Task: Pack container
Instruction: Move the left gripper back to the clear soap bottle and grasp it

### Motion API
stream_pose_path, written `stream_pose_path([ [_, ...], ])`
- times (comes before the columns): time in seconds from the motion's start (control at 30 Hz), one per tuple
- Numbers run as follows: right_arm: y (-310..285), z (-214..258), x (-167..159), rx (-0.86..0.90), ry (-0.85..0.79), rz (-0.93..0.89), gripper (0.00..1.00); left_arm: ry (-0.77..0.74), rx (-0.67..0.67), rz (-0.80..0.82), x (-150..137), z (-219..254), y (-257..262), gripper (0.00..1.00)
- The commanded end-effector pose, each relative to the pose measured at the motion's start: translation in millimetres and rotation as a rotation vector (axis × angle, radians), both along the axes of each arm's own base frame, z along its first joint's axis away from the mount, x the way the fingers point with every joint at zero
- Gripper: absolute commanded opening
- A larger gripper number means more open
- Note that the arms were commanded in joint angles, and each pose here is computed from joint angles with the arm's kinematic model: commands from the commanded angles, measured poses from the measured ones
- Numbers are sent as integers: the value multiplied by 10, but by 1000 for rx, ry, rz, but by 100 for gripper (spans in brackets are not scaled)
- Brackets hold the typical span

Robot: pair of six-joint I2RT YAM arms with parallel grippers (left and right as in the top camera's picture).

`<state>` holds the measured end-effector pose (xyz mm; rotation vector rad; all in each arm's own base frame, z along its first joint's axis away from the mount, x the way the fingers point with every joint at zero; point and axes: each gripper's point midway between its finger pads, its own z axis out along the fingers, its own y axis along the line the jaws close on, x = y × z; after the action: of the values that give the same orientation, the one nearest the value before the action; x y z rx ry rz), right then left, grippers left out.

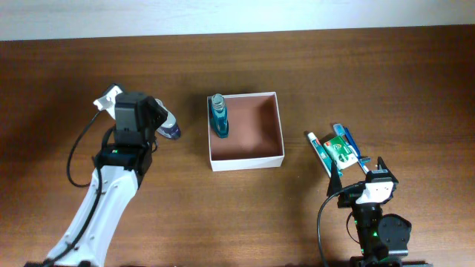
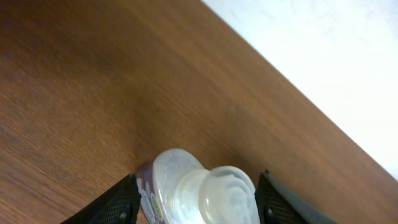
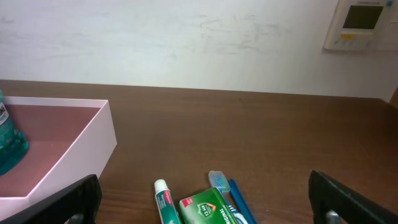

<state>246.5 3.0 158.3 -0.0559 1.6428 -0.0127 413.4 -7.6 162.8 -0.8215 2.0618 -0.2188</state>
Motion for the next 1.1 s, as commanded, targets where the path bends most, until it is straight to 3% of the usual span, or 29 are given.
stream_pose_path([
  [0.0, 35, -12, -4, 2, 0, 18, 99, -3, 41, -48, 90, 93, -28, 60],
  [0.27, 35, -12, -4, 2, 0, 18, 98, 88, 229, -179, 131, 627, -13, 59],
  [0.4, 35, -12, -4, 2, 0, 18, 99, 138, 234, -189, 180, 675, -17, 60],
  [0.47, 35, -12, -4, 2, 0, 18, 98, 149, 242, -216, 225, 630, -48, 69],
  [0.57, 35, -12, -4, 2, 0, 18, 98, 176, 241, -221, 212, 555, -54, 95],
  [0.6, 35, -12, -4, 2, 0, 18, 99, 194, 246, -217, 180, 525, -36, 99],
  [0.8, 35, -12, -4, 2, 0, 18, 99, 145, 178, -292, 253, 569, -222, 99],
  [0.87, 35, -12, -4, 2, 0, 18, 98, 144, 148, -302, 262, 550, -270, 94],
  [0.9, 35, -12, -4, 2, 0, 18, 99, 156, 132, -291, 259, 509, -271, 84],
  [0.97, 35, -12, -4, 2, 0, 18, 99, 190, 118, -284, 253, 393, -281, 76],
  [1.07, 35, -12, -4, 2, 0, 18, 98, 266, 112, -283, 240, 145, -280, 75],
])
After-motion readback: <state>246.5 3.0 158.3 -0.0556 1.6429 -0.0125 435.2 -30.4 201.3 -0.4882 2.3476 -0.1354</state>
